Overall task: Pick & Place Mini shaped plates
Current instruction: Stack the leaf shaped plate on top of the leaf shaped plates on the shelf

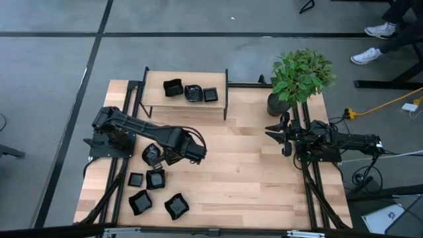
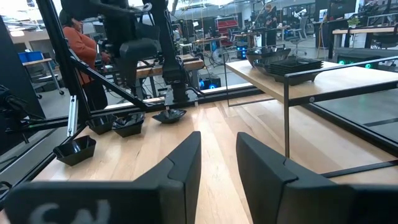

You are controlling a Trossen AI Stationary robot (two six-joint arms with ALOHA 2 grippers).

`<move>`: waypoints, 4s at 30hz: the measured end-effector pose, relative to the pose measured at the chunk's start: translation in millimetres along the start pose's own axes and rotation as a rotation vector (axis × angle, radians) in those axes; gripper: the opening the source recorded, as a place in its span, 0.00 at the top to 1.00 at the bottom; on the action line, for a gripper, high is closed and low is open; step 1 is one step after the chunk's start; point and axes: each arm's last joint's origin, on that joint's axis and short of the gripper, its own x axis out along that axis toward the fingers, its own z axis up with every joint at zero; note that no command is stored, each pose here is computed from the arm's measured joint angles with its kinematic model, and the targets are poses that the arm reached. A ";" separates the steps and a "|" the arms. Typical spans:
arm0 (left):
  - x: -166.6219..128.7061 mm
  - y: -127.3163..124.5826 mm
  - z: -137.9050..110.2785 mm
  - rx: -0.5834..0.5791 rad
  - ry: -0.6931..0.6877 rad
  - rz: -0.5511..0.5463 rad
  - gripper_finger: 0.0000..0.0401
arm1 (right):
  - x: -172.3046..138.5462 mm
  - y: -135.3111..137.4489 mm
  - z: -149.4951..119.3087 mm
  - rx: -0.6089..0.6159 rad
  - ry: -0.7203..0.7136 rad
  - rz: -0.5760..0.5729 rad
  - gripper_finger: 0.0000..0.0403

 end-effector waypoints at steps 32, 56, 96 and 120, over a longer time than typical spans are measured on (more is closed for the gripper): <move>90.0 0.7 43.2 0.186 -0.280 0.276 0.79 | 0.0 0.0 0.0 0.000 0.000 0.000 0.74; 158.5 3.2 55.7 0.384 -0.202 0.220 0.31 | 0.0 0.0 0.0 0.000 0.000 0.000 0.74; 170.2 4.0 57.4 0.392 -0.192 0.189 0.99 | 0.0 0.0 0.1 0.000 0.000 0.000 0.74; 107.8 -33.1 26.5 0.574 -0.044 -0.035 0.99 | 0.0 0.0 0.1 0.000 0.000 0.000 0.74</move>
